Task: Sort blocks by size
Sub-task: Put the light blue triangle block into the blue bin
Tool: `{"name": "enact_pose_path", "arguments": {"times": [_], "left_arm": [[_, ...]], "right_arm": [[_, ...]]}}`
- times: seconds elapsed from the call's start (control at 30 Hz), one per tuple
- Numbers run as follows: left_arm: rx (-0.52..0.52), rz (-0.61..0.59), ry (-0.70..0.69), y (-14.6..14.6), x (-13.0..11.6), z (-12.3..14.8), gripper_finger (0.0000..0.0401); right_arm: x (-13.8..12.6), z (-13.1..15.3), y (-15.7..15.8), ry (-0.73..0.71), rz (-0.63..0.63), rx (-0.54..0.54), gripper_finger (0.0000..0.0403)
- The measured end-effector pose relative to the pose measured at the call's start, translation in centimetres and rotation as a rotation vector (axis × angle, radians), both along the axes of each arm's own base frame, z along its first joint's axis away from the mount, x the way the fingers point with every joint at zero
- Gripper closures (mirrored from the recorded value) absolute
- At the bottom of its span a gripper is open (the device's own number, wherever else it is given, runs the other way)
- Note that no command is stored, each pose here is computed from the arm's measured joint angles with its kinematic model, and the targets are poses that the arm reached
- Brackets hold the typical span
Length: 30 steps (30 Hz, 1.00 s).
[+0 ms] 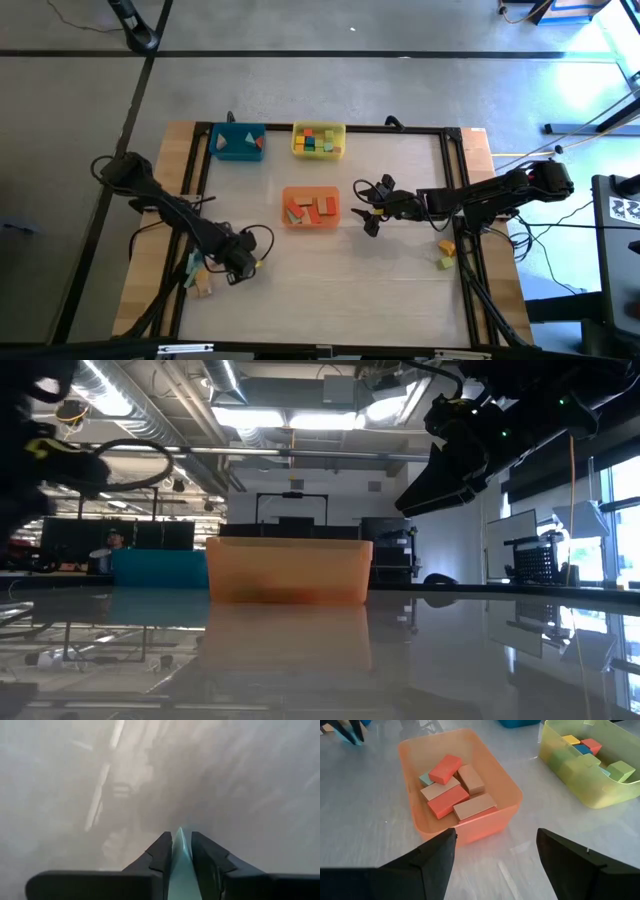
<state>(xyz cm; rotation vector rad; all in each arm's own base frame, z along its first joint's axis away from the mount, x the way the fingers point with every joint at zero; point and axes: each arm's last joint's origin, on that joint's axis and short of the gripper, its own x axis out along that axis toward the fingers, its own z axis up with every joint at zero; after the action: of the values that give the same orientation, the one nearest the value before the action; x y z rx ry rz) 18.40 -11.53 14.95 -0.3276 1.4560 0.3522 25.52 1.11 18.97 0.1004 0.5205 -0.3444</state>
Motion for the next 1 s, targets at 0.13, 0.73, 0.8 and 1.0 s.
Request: {"name": "enact_pose_path", "arguments": {"times": [0.13,0.73,0.8,1.0], "left_arm": [[0.022,-0.006,-0.05,1.1,1.0,0.0,0.0351],[0.029,-0.048,-0.163,5.7,4.2,0.3,0.0265],[-0.011,-0.078,-0.143,5.9,4.3,0.4,0.0239],[-0.032,-0.094,-0.091,6.0,3.9,1.0,0.0198]], "right_arm": [[0.0,0.0,0.0,0.0,0.0,0.0,0.0127],[0.0,0.0,0.0,0.0,0.0,0.0,0.0127],[0.0,0.0,0.0,0.0,0.0,0.0,0.0127],[0.0,0.0,0.0,0.001,0.0,0.0,0.0127]]}}
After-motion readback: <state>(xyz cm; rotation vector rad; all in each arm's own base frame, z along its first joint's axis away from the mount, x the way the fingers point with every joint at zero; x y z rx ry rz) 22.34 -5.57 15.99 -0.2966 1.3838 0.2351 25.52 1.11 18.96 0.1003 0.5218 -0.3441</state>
